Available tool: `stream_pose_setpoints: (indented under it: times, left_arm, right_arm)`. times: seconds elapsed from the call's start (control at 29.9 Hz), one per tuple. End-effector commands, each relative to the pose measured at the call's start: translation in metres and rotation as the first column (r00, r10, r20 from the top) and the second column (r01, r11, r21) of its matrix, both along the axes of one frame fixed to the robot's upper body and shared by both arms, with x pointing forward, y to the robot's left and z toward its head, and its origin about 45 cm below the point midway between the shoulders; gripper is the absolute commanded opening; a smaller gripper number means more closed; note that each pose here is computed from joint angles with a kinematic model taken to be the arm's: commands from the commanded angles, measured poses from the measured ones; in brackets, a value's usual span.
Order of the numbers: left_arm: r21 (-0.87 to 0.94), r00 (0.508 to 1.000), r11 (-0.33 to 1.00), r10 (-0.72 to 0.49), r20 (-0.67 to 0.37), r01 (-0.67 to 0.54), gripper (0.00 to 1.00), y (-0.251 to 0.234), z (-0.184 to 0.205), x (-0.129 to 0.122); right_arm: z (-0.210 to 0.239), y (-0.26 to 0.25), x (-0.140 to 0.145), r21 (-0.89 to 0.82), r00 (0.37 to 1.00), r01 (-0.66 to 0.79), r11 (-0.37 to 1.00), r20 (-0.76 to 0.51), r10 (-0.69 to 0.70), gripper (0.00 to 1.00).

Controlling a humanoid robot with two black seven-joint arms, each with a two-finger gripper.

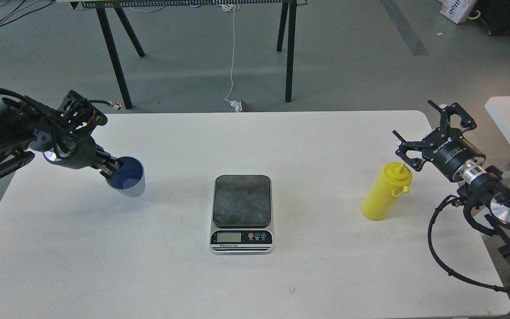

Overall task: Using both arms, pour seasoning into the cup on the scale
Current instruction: 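Lift the blue cup and carry it over the scale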

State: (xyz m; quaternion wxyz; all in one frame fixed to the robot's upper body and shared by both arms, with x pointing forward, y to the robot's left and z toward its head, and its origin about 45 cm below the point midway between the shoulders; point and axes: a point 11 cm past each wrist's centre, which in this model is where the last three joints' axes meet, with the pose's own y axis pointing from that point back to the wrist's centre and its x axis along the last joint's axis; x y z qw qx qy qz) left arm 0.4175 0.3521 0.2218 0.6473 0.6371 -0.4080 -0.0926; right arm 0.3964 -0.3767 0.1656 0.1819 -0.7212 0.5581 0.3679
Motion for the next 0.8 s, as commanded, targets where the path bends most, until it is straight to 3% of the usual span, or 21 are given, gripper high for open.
stream_pose_setpoints:
  times: [0.0,0.23,0.43,0.77]
  left_arm:
    - [-0.03,0.995,0.999,-0.036,0.091,0.038,0.04,-0.023,0.042,0.023]
    - [-0.153,0.97,0.966,-0.183,0.163,0.208,0.04,-0.132,0.085,0.045]
    - [-0.172,0.927,0.912,-0.356,0.12,0.372,0.04,-0.22,0.063,0.027]
    - [-0.094,0.918,0.914,-0.396,0.002,0.394,0.04,-0.207,0.016,0.006]
  right_arm:
    - [0.001,0.0,0.001,0.0,1.0,0.0,1.0,0.002,0.0,0.99]
    - [0.0,0.0,0.0,0.0,1.0,0.001,1.0,-0.001,-0.001,0.99]
    - [-0.003,-0.004,-0.001,-0.002,1.0,0.012,1.0,-0.008,-0.012,0.99]
    - [-0.006,-0.006,-0.002,-0.003,1.0,0.019,1.0,-0.015,-0.019,0.99]
